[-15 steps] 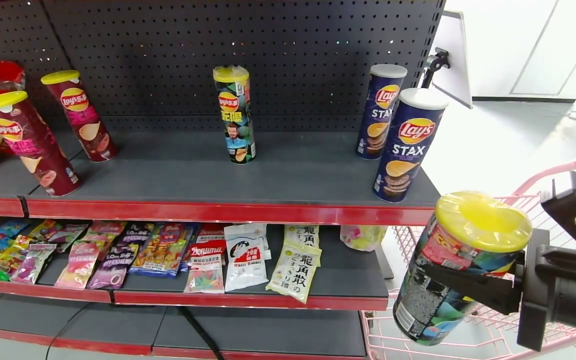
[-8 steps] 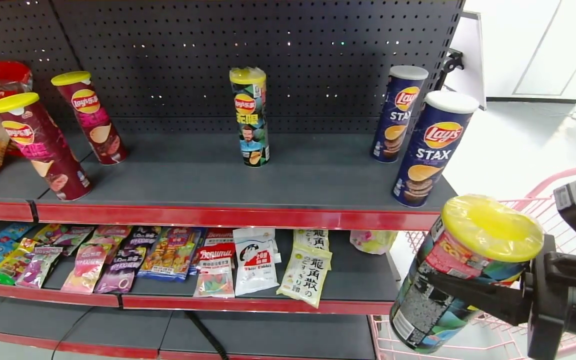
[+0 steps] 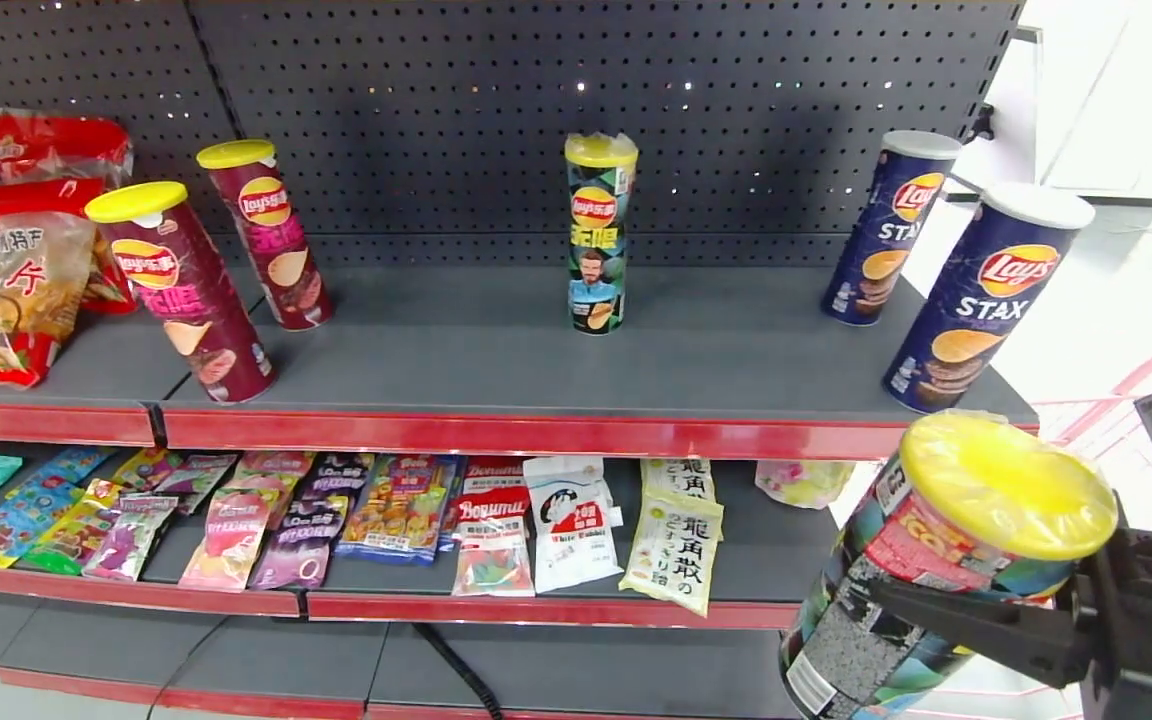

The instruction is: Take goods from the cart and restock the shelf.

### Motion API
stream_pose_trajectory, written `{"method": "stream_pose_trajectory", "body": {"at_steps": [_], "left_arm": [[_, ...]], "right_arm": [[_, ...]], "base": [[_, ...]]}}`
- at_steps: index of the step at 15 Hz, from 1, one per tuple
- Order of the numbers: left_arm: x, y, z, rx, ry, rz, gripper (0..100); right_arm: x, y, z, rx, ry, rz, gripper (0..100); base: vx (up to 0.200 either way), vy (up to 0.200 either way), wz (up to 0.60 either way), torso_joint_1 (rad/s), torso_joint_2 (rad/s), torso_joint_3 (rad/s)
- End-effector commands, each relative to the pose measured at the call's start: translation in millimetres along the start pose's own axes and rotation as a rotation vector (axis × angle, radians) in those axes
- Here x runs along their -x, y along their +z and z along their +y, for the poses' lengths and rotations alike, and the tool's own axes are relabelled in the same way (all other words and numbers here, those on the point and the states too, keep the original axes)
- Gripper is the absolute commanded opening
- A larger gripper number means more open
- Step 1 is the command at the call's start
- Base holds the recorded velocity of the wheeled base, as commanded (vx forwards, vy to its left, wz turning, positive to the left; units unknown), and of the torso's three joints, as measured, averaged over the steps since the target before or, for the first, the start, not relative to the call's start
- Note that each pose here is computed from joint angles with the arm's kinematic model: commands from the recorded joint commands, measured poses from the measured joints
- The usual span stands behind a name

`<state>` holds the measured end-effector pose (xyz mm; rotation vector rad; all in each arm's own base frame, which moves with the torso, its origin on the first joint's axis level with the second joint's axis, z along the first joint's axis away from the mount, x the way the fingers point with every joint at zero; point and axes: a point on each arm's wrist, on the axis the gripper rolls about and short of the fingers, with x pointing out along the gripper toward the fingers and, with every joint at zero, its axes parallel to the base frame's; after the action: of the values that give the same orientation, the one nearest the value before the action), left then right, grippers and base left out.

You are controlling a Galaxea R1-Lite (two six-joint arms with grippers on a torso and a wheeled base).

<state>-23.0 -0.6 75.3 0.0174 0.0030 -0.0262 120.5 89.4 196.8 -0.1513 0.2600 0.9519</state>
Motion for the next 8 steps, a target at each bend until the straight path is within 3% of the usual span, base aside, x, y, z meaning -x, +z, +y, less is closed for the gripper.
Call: {"method": "stream_pose_trajectory", "body": {"at_steps": [1,4,8], "left_arm": [[-0.1,-0.1,0.0,0.001,-0.001,0.001,100],[-0.1,-0.1,0.0,0.001,0.0,0.001,100],[-0.1,-0.1,0.0,0.001,0.0,0.001,100]], "right_arm": [[1.2,-0.1,0.4,0.001,-0.001,-0.003,0],[2.5,-0.9,1.0,0.001,-0.001,-0.005,0],[6.1,-3.7,2.9,0.003,0.002,-0.008,0]], "base": [[0.0,0.2,0.0,0.002,0.0,0.002],[0.0,0.2,0.0,0.004,0.01,0.002],[0.0,0.0,0.0,0.0,0.0,0.0]]}}
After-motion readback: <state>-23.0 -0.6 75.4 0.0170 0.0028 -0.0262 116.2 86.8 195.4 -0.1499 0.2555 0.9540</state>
